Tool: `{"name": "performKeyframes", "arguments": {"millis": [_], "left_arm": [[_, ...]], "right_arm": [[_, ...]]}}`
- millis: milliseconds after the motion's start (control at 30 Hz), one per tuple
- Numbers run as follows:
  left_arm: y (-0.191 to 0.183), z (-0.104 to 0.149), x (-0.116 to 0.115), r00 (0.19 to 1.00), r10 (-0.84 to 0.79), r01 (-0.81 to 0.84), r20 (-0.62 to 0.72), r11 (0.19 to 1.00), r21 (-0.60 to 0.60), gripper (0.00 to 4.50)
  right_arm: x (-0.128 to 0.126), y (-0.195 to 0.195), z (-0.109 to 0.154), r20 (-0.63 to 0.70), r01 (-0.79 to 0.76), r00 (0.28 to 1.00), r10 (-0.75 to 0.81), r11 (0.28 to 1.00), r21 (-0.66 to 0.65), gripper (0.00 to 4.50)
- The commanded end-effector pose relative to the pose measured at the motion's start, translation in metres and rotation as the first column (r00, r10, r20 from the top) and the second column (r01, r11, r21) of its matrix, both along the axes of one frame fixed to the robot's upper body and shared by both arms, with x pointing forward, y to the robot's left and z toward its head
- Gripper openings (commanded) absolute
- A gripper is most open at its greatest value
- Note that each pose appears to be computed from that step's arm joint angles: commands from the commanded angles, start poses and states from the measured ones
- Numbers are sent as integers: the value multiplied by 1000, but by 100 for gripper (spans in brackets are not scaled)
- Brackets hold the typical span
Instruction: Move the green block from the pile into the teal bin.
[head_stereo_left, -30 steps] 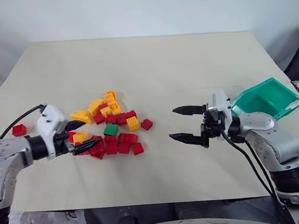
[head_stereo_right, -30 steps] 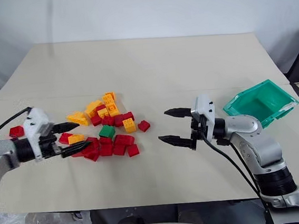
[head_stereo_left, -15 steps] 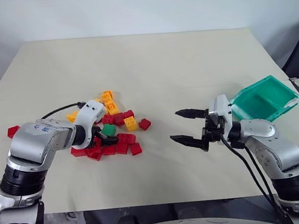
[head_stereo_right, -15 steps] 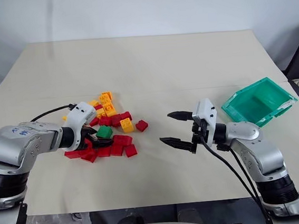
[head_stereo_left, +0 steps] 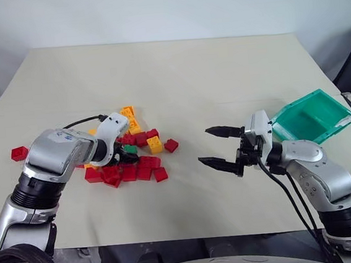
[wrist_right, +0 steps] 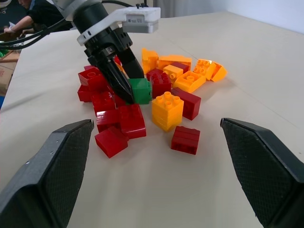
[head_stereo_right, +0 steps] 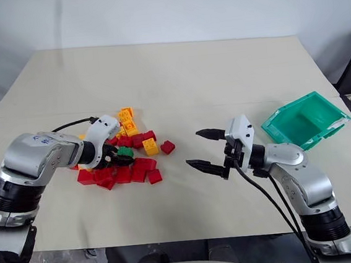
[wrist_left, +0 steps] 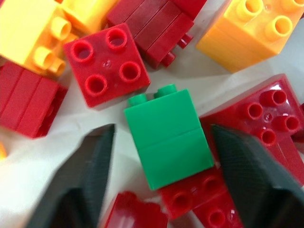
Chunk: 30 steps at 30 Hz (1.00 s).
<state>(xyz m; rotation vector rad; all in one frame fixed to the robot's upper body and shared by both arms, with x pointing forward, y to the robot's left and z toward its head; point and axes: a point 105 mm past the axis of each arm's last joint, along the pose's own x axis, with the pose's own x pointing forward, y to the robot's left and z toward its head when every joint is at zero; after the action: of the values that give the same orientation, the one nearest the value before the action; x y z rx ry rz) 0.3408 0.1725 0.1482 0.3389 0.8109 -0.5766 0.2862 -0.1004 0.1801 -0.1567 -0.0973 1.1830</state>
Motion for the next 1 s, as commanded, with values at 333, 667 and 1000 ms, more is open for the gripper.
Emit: {"name": "performKeyframes", "arguments": {"millis": [333, 667, 1000], "left_arm": [[-32, 103, 11, 783, -277, 439, 557, 880, -179, 149], [-118, 76, -15, 498, -594, 832, 632, 533, -154, 149], [-169, 17, -8, 379, -766, 913, 520, 401, -75, 304]], "right_arm": [[-3, -21, 11, 55, 64, 996, -63, 998, -1, 450], [-11, -78, 4, 36, 237, 971, -235, 969, -76, 450], [-30, -113, 3, 36, 382, 924, -380, 919, -102, 450]]}}
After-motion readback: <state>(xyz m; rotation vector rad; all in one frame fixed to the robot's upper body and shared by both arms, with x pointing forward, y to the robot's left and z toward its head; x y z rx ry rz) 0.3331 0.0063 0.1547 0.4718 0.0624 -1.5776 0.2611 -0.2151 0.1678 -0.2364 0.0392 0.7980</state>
